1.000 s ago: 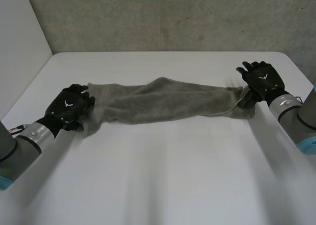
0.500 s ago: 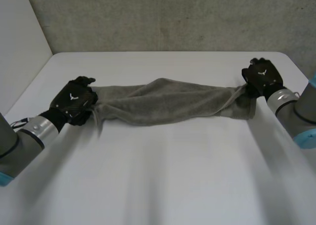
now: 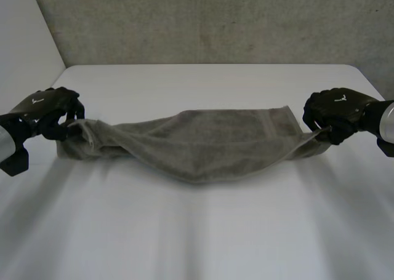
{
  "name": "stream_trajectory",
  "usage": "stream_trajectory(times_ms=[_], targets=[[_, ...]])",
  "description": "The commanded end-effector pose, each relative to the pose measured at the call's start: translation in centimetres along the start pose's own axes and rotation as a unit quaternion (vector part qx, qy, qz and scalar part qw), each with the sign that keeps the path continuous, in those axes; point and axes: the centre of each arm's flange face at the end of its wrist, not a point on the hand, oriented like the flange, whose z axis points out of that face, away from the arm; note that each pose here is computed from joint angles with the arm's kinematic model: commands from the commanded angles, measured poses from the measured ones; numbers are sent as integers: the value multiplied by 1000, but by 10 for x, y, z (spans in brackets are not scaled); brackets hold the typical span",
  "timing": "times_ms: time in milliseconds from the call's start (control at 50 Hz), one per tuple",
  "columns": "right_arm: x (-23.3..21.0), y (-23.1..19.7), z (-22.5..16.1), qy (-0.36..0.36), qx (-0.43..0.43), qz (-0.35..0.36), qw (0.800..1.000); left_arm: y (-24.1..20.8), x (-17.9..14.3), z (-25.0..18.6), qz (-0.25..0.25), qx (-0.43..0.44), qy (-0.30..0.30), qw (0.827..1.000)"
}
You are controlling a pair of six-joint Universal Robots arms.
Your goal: Fold the towel.
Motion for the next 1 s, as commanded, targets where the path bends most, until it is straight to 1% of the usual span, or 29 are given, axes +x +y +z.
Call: stream_trajectory(times_ms=[20,100,140,160,180,200,240,260,300,320,340,360,380,400,420,440,480,500,540,560,600,620,660,680,720,740,780,880,1000], targets=[[1,11,17,-17,-9,-37,999,-5,-3,10,18,19,2,1000],[13,13,42,7,9,-65,998,-5,-5,38,43,45,10,998],[27,-13,64,78,61,-126,987,-10,1,57,65,68,13,995],[27,-13,64,79,61,-126,987,-23,3,73,88,101,5,991],[40,-39,70,140,106,-151,973,-40,1,88,106,141,-15,984],[40,-39,70,141,107,-151,973,-40,1,88,107,142,-15,984],[70,-95,60,256,225,-136,930,-85,-2,103,114,247,-56,961],[70,-96,60,257,226,-136,930,-85,-2,103,114,248,-56,960],[91,-150,18,316,364,-91,872,-144,10,89,83,385,-48,918],[91,-150,18,316,364,-91,871,-144,10,88,83,386,-47,918],[93,-173,-12,317,420,-74,847,-176,19,69,69,452,-23,889],[93,-173,-12,317,420,-74,847,-176,19,69,68,452,-23,889],[94,-179,-27,304,445,-54,841,-204,24,47,62,512,1,857],[98,-173,-28,290,447,-37,845,-222,28,28,52,549,23,834],[96,-167,-25,275,440,-33,854,-226,30,22,39,560,38,827],[96,-167,-25,274,440,-33,855,-226,30,22,39,560,39,827],[87,-155,-20,245,418,-31,875,-220,32,24,38,544,55,836],[87,-155,-20,244,417,-31,875,-220,32,24,38,544,55,836],[79,-139,-15,220,393,-22,893,-197,34,36,45,502,86,859],[79,-139,-15,220,393,-22,893,-197,34,36,45,502,86,860],[72,-124,-9,201,373,-13,906,-161,36,54,39,449,113,886],[72,-124,-9,201,373,-13,906,-161,36,54,39,448,113,886],[63,-105,1,172,348,-1,922,-110,37,74,21,380,138,914],[63,-105,1,172,348,-1,922,-110,37,74,21,380,138,914],[56,-79,11,144,318,12,937,-61,30,85,-1,316,151,937],[56,-79,11,144,318,12,937,-61,30,85,-1,316,151,937],[44,-48,22,115,285,24,951,-15,18,93,-25,259,148,954],[20,-3,39,81,230,23,970,32,3,97,-26,207,135,969],[9,39,49,82,165,-12,983,55,-7,92,3,170,143,975]])
